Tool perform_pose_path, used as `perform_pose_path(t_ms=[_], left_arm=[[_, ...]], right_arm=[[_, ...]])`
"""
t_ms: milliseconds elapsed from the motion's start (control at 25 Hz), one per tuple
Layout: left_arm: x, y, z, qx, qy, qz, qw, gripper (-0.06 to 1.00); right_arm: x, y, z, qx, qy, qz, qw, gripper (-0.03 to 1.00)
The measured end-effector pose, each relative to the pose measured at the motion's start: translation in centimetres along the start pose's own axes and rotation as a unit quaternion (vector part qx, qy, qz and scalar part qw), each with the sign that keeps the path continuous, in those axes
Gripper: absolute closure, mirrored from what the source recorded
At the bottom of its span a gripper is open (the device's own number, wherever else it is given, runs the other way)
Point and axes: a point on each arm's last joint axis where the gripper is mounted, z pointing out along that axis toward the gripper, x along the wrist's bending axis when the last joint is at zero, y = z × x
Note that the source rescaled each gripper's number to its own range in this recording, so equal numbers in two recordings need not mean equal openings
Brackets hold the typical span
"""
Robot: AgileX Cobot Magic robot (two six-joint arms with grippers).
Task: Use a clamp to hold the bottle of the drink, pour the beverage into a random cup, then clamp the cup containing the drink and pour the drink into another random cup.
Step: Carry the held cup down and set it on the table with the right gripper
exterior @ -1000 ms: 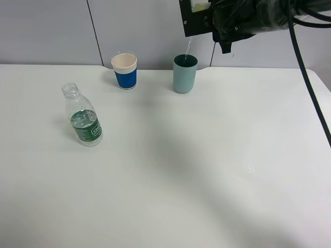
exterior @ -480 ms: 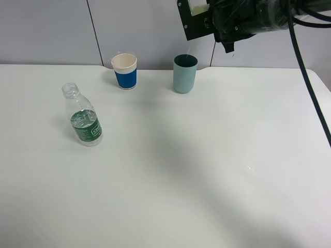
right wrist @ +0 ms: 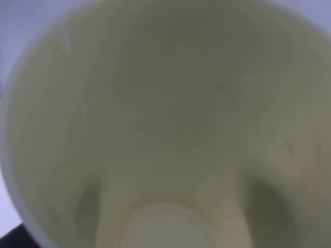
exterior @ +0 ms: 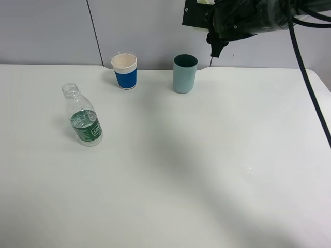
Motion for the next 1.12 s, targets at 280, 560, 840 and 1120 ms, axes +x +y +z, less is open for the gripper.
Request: perform_pose_path(t_ms=[280,560,840,1120], left_arm=[[0.0,0.0,0.0,0.000,0.000,-0.001,1.000,-0.06],[0.0,0.0,0.0,0.000,0.000,-0.001,1.000,-0.06],[0.0,0.0,0.0,0.000,0.000,0.000,1.000,-0.06],[0.0,0.0,0.0,0.000,0.000,0.000,1.000,-0.06]], right_arm=[[0.1,1.3,-1.5,-0.009,0.033,0.188,0.981,0.97],[-1.4,4.5,-6.6,-0.057,0.072,0.301,0.949,0.97],[-2.2,7.7,-11.6,-0.136,0.152,0.398,0.894,0.97],[-2.2,9.5,-13.8,-0.197,0.217,0.434,0.852,0.97]])
